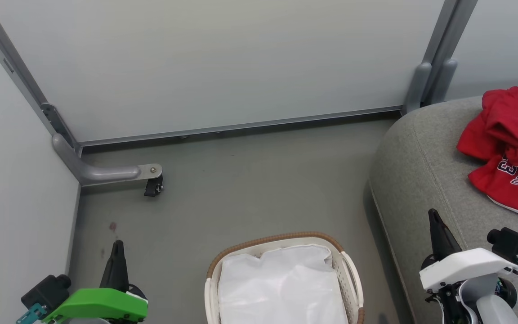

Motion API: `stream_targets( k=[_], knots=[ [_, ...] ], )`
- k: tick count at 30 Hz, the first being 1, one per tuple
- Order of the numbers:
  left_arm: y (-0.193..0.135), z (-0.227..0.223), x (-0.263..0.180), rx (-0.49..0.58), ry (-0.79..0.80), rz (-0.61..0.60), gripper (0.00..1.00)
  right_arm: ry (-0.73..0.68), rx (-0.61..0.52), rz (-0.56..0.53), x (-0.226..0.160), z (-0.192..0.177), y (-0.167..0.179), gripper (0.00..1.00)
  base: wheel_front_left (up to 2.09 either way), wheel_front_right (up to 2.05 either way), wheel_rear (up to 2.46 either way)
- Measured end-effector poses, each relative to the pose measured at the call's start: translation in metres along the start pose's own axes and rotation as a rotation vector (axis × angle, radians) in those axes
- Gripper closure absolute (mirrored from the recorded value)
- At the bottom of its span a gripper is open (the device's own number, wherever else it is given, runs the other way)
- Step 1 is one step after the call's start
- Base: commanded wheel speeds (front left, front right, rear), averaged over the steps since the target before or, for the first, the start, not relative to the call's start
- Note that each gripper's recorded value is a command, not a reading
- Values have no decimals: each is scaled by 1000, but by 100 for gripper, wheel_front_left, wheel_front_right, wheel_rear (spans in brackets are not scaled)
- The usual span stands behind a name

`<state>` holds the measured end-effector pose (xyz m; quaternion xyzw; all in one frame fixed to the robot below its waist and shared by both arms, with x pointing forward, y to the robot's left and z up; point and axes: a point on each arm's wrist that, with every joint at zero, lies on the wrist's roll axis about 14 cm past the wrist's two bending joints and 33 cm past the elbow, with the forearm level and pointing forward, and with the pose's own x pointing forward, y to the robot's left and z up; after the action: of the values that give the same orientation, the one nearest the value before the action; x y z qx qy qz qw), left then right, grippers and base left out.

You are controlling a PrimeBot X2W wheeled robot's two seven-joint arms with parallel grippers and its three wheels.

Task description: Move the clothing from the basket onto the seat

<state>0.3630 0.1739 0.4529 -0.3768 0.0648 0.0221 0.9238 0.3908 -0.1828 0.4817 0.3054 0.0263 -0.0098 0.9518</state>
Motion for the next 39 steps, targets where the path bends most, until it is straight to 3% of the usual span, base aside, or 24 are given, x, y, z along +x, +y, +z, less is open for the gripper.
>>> stream_targets(
  k=[39],
  knots=[
    [-4,25,10,-408,-28,-9,100,-5,487,-18,-1,12,-4,100,0,0,0]
  ],
)
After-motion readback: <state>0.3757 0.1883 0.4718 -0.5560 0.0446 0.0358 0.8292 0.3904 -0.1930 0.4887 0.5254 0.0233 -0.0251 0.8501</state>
